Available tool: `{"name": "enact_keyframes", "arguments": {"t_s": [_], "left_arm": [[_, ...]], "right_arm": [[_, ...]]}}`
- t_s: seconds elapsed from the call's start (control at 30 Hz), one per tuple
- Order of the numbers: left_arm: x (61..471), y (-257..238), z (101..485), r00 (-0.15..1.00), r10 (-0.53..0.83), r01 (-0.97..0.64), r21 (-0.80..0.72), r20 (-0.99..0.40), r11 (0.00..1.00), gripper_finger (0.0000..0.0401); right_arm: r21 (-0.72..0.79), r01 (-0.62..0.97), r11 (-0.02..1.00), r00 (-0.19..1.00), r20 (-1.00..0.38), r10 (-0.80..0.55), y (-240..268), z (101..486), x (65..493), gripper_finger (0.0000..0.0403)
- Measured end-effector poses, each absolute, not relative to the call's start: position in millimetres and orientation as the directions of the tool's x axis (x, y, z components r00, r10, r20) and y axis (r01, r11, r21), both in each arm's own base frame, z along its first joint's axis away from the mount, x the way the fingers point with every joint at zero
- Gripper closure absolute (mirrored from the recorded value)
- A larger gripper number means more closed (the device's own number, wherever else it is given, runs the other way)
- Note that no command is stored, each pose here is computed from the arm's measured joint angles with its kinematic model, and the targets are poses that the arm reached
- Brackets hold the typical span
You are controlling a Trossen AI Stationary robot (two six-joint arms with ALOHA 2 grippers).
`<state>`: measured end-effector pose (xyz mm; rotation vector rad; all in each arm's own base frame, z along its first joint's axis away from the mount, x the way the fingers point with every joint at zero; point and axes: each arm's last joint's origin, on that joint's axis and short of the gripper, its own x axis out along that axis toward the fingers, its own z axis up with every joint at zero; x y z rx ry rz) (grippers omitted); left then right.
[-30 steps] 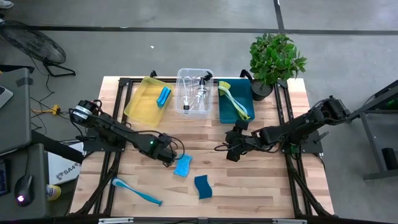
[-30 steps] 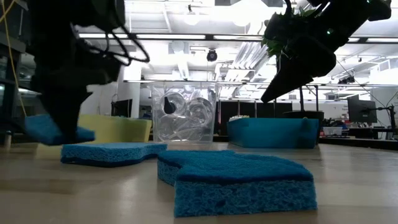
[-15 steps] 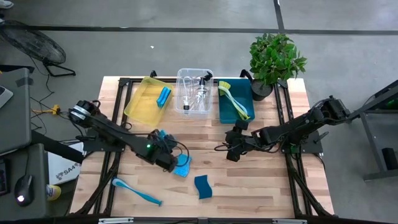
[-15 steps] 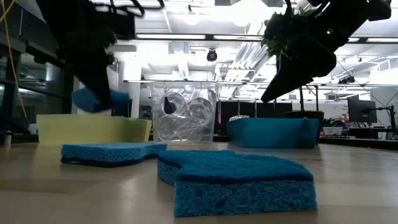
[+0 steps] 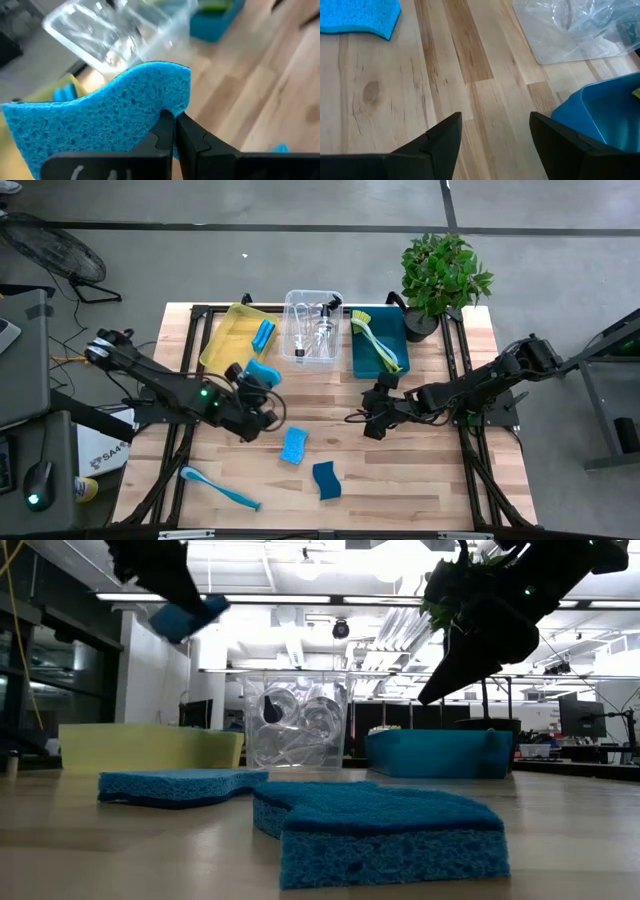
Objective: Pick & Place Kitchen Sink Supplies
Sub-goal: Put the blue sponge into the yellow bin
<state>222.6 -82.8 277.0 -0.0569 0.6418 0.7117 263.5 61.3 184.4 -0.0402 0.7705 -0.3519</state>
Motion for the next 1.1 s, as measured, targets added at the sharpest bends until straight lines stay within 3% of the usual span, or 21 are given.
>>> {"name": "enact_keyframes", "arguments": {"t_s": [0.23, 0.7, 1.1], "left_arm": [[196.4, -69.1, 283.7, 0.635, 0.596, -0.636, 0.105, -0.492, 0.765, 0.0398], [142.7, -42.3, 247.0, 0.807, 0.536, -0.571, -0.098, -0.247, 0.815, 0.0398], [124.3, -27.8, 226.4, 0.595, 0.799, -0.79, -0.253, -0.092, 0.559, 0.0398]], "right_arm": [[-0.168, 0.288, 0.943, 0.671, -0.667, -0.323, 61.6, 185.2, 264.5, 0.0176], [-0.168, 0.276, 0.946, 0.693, -0.648, -0.317, 62.3, 187.1, 266.9, 0.0176], [-0.166, 0.284, 0.944, 0.701, -0.636, -0.323, 62.3, 188.1, 267.9, 0.0176]]}}
